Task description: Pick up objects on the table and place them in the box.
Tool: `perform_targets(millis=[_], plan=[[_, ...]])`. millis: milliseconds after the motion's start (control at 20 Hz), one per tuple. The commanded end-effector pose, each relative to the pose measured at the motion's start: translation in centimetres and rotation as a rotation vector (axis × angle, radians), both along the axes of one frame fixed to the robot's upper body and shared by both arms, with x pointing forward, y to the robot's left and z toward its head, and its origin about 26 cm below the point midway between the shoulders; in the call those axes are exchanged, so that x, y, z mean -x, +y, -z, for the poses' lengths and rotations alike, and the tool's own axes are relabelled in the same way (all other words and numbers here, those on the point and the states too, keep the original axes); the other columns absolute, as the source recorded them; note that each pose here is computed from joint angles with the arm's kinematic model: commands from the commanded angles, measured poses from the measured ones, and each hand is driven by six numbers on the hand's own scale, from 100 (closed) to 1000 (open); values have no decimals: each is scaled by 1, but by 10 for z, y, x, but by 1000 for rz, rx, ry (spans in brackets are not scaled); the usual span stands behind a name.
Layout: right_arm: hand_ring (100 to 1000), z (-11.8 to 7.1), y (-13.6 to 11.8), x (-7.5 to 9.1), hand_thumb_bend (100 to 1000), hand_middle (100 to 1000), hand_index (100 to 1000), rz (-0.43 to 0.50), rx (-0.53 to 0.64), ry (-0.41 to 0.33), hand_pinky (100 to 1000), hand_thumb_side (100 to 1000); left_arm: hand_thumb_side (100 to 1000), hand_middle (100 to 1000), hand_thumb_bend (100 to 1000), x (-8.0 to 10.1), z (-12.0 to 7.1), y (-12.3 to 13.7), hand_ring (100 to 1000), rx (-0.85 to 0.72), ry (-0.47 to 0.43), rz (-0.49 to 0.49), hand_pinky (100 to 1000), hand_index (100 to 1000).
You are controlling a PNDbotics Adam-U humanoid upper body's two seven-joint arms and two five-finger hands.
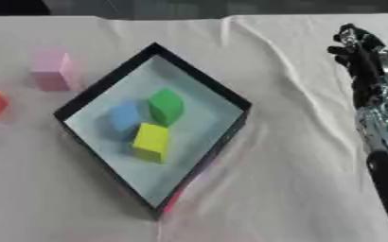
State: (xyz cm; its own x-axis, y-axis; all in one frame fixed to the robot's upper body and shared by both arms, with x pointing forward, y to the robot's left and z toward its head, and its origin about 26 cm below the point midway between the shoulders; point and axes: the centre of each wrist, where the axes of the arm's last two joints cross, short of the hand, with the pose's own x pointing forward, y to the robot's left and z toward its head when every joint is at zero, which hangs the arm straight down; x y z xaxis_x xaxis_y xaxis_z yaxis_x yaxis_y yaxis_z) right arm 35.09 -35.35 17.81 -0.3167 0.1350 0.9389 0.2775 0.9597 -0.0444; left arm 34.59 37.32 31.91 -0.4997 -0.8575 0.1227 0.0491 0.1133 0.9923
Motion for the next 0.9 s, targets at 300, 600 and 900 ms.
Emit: perform_targets(millis=[300, 600, 900], plan=[[765, -9, -1, -3, 100, 749, 809, 2, 35, -13, 898, 591, 100, 809, 757, -21, 4, 26, 883, -302, 114, -136, 893, 855], [763, -9, 1, -3, 100, 747, 807, -5, 43, -7, 896, 579, 100, 800, 725, -45, 22, 33, 877, -377, 99, -162, 886, 853], [762, -8, 1, -3, 100, 746, 806, -4, 39, -1, 895, 579, 100, 787, 734, -66, 30, 27, 872, -379, 68, -139, 882, 835]])
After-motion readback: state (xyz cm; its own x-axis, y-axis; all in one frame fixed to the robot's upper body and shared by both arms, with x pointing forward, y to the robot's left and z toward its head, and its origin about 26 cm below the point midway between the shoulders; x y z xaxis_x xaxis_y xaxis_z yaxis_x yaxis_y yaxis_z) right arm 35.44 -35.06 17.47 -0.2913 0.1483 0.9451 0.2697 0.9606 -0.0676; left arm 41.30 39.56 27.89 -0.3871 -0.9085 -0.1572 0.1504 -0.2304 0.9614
